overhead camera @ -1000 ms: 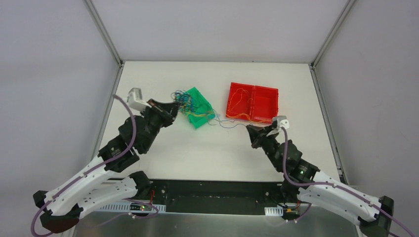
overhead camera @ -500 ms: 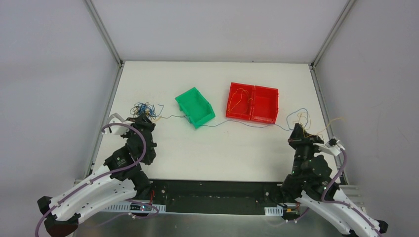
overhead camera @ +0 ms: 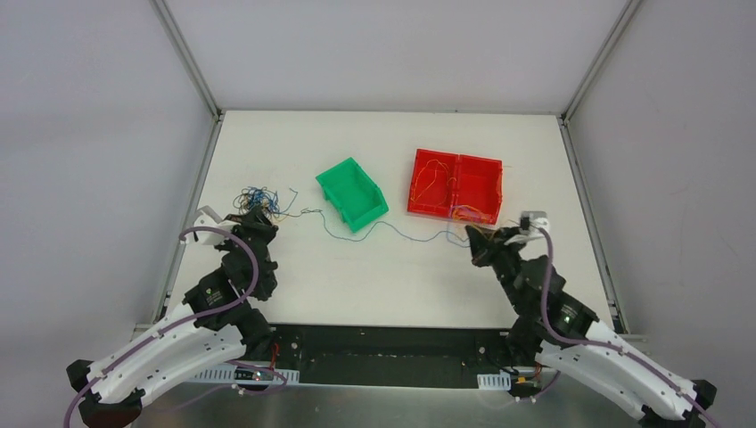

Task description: Untangle the cables

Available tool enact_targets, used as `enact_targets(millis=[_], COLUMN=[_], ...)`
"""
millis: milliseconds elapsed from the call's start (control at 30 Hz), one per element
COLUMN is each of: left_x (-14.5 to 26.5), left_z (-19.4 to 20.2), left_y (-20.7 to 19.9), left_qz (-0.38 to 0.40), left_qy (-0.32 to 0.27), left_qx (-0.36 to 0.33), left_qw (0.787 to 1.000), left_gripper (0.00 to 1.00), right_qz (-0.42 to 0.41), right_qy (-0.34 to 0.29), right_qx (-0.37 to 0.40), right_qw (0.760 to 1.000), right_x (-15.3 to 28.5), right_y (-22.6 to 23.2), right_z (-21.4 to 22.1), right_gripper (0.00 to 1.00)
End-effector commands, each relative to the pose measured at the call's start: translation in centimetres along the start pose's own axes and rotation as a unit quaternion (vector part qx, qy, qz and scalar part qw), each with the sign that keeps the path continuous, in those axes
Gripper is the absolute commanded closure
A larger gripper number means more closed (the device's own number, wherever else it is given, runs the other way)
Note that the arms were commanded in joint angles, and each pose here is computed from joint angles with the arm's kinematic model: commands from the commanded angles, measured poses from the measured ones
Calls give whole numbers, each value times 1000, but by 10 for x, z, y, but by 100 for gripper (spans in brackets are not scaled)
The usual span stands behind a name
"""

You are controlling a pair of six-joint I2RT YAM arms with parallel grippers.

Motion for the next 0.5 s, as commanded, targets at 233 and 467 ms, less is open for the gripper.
enact_targets(millis=[233, 467], left_x=[19, 36], left_z=[12, 21], left_y=[-51, -73], left_qz=[148, 264], left_qy=[128, 168], left_qx=[-31, -14], left_qw=[980, 950], left_gripper=[100, 100], right_qz=[-272, -107], right_qy=[258, 285], right_qx=[149, 204], right_qw=[915, 931], right_x=[-16, -41], right_y=[115, 87], right_z=[60, 70], right_gripper=[100, 100])
Point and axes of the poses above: each gripper's point midway between its finger pads, its own x axis back along the fingers, its own y axis along the line the jaws close on, z = x × y, the point moved 5 cm from there along x, back along the fingers, and after that the axes turned 8 degrees about x, right-handed, at the moved point
